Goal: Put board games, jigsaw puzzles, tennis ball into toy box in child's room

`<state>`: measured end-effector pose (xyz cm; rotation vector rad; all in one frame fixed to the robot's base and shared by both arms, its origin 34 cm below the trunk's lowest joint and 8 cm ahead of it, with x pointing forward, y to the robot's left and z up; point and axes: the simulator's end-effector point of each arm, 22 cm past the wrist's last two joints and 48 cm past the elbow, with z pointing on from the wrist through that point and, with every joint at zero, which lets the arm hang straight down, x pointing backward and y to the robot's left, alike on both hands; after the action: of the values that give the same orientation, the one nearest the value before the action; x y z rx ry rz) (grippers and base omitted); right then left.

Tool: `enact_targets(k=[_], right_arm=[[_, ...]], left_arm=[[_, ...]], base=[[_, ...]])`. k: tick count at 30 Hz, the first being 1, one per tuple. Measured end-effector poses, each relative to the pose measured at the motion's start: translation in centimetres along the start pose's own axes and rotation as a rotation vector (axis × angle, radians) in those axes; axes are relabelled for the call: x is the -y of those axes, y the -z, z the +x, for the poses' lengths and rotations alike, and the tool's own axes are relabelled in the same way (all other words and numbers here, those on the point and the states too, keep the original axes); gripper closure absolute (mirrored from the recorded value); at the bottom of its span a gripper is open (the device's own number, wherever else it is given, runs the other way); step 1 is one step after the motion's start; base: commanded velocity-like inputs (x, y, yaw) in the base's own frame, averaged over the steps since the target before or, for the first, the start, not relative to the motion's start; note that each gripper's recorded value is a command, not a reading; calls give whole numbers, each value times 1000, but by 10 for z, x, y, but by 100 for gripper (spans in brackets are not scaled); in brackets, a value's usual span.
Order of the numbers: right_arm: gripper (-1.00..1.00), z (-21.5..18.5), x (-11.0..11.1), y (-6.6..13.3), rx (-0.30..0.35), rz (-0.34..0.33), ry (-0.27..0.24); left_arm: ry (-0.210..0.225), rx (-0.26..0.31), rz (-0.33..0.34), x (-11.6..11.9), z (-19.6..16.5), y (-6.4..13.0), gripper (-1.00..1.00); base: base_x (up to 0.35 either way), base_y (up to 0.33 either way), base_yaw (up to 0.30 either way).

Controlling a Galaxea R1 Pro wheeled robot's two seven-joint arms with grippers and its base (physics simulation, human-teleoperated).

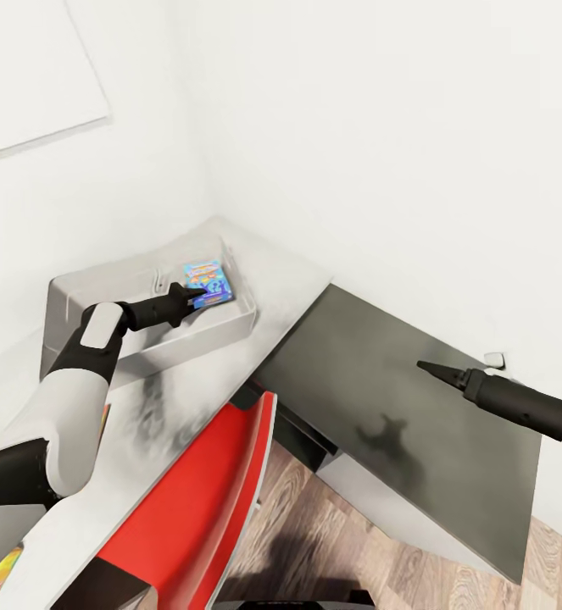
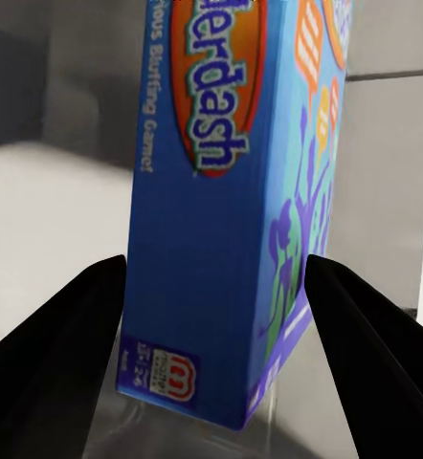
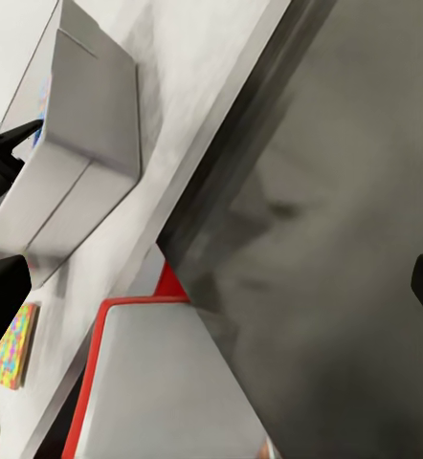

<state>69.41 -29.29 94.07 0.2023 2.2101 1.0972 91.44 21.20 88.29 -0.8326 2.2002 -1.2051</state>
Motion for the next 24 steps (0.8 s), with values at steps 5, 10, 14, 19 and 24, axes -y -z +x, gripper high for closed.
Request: enact_targets(k=[5, 10, 14, 19, 24], right_arm=[[-100, 2, 3, -1, -4, 3, -4], [-100, 4, 6, -3, -9, 5, -9], [-100, 7, 9, -3, -14, 5, -15], [-100, 11, 11, 1, -28, -3, -17], [-100, 12, 8, 4, -36, -24, -13]], left_arm=[[2, 0, -7, -6, -1, -1, 100], [5, 0, -14, -11, -2, -2, 100], [8, -2, -20, -16, -2, -3, 100], [11, -3, -24, -20, -2, -4, 100], [12, -4, -26, -22, -2, -5, 100]], base=[[0, 0, 0], [0, 0, 0], [0, 0, 0], [0, 0, 0], [0, 0, 0]])
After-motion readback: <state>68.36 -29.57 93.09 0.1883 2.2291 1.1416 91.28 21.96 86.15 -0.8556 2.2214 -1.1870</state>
